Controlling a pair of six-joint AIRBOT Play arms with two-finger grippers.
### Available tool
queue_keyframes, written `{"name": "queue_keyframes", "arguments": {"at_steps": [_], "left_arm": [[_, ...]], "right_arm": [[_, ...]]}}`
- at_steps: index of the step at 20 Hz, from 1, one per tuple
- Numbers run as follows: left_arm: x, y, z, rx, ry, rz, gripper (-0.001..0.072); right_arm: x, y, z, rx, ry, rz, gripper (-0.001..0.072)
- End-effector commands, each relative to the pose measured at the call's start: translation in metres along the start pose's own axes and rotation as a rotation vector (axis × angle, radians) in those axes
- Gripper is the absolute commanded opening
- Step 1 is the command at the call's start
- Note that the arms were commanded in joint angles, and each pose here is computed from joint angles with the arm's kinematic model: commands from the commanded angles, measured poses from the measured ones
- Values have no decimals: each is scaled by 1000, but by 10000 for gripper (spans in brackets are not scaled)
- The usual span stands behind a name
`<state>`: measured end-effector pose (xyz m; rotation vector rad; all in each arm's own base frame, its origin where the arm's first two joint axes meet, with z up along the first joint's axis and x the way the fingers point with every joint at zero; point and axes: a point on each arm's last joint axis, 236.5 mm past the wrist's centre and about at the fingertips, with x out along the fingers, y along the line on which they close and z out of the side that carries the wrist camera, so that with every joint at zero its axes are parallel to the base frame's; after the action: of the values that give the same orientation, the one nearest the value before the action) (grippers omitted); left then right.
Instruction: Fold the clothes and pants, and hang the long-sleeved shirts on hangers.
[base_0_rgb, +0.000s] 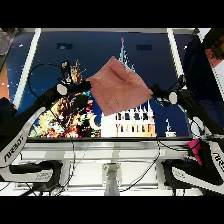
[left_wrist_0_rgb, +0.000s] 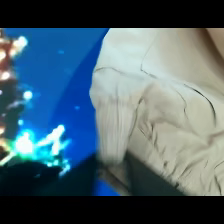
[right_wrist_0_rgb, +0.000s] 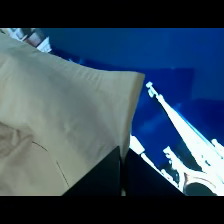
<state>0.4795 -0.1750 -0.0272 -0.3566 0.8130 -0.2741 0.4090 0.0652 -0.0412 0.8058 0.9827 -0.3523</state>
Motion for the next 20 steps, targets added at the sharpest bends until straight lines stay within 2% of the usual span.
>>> {"name": "queue_keyframes", "arguments": {"at_steps": [1, 4, 5, 6, 7, 10, 12, 17, 20], "left_arm": [[0, 1, -11, 24, 48, 0, 716], [-6, 4, -21, 11, 108, -7, 705], [-11, 1, -27, 3, 143, -18, 664], [-16, -3, -38, -5, 194, -35, 364], [-22, -9, -51, -7, 255, -57, 31], [-38, -29, -102, 19, 450, -114, 14], [-47, -44, -133, 23, 496, -164, 14], [-86, -103, -167, -310, 423, -493, 13], [-91, -114, -189, -334, 445, -536, 38]], "right_arm": [[0, 3, -10, 9, 18, 1, 9], [0, 5, -12, -35, 21, 4, 9], [0, 5, -12, -64, 21, 4, 9], [0, 4, -13, -92, 25, 2, 9], [0, 2, -15, -98, 31, -7, 9], [0, 0, -16, -153, 36, -12, 8], [0, 0, -20, -178, 60, -8, 8], [-3, 9, -27, -267, 153, 97, 8], [-8, 12, -35, -296, 211, 150, 8]]}}
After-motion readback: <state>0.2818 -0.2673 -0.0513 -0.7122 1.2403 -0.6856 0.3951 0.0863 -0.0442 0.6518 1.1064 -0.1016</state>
